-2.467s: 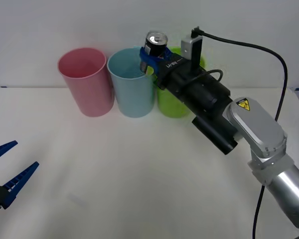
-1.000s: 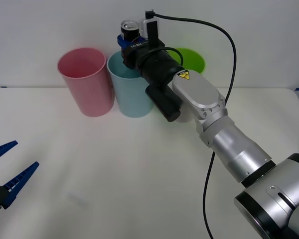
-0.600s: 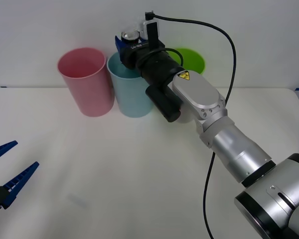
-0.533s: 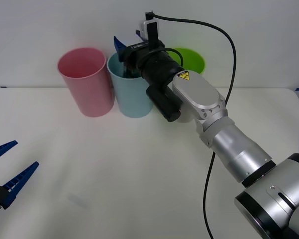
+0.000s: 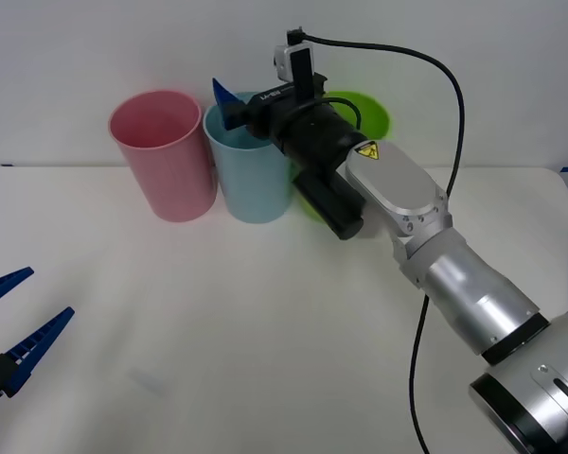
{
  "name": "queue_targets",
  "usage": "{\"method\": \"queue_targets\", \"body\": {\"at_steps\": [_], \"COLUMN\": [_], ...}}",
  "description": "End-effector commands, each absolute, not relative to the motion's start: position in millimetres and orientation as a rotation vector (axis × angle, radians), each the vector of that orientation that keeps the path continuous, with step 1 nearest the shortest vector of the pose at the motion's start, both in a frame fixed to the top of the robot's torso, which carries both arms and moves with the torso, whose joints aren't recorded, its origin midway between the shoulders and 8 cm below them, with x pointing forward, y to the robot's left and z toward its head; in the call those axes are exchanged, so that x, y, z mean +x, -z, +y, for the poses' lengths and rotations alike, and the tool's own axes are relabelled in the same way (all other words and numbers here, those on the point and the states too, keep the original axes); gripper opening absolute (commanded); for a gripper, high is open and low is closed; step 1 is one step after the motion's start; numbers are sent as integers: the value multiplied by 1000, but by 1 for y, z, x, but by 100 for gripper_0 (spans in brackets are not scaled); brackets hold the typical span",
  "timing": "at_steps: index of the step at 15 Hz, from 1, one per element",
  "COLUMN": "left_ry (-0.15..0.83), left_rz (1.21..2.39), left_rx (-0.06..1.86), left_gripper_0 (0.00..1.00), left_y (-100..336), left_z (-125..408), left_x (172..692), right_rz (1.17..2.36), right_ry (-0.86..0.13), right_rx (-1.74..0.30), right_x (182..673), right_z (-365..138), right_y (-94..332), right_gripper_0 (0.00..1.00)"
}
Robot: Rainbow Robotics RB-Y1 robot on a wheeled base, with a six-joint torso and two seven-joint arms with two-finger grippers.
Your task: Grasp the object on the table and drop it into the matching bin: aluminum can to the light blue bin, PET bottle to the pink bin.
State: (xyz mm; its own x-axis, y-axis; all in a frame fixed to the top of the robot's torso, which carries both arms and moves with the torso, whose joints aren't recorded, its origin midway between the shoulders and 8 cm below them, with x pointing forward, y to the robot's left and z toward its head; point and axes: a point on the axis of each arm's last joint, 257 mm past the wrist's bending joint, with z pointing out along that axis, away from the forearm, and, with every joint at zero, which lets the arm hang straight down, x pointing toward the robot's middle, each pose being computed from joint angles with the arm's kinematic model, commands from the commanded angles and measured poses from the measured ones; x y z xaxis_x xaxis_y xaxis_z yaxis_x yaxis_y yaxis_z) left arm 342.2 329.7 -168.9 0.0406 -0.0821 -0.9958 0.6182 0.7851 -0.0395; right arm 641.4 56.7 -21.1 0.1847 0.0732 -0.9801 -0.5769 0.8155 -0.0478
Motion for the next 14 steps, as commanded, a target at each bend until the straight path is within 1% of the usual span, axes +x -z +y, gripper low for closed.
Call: {"method": "queue_targets", "body": {"at_steps": [1, 7, 11, 14], "left_ry": [567, 567, 567, 567], "left_rz": [1441, 1441, 1441, 1441], "left_rx": [465, 465, 465, 465], "left_gripper_0": [100, 100, 100, 100], "left_y": [169, 169, 169, 169], "left_z": [330, 330, 330, 330], "left_x": [342, 342, 342, 342], "right_rz": [1281, 1249, 1270, 1280], "right_ry": [-496, -529, -535, -558], "right_rx": [-493, -585, -630, -679], "right_x": [618, 552, 505, 475], "right_z": [46, 7, -25, -48], "right_y": [22, 44, 69, 80], "right_gripper_0": [100, 100, 100, 100]}}
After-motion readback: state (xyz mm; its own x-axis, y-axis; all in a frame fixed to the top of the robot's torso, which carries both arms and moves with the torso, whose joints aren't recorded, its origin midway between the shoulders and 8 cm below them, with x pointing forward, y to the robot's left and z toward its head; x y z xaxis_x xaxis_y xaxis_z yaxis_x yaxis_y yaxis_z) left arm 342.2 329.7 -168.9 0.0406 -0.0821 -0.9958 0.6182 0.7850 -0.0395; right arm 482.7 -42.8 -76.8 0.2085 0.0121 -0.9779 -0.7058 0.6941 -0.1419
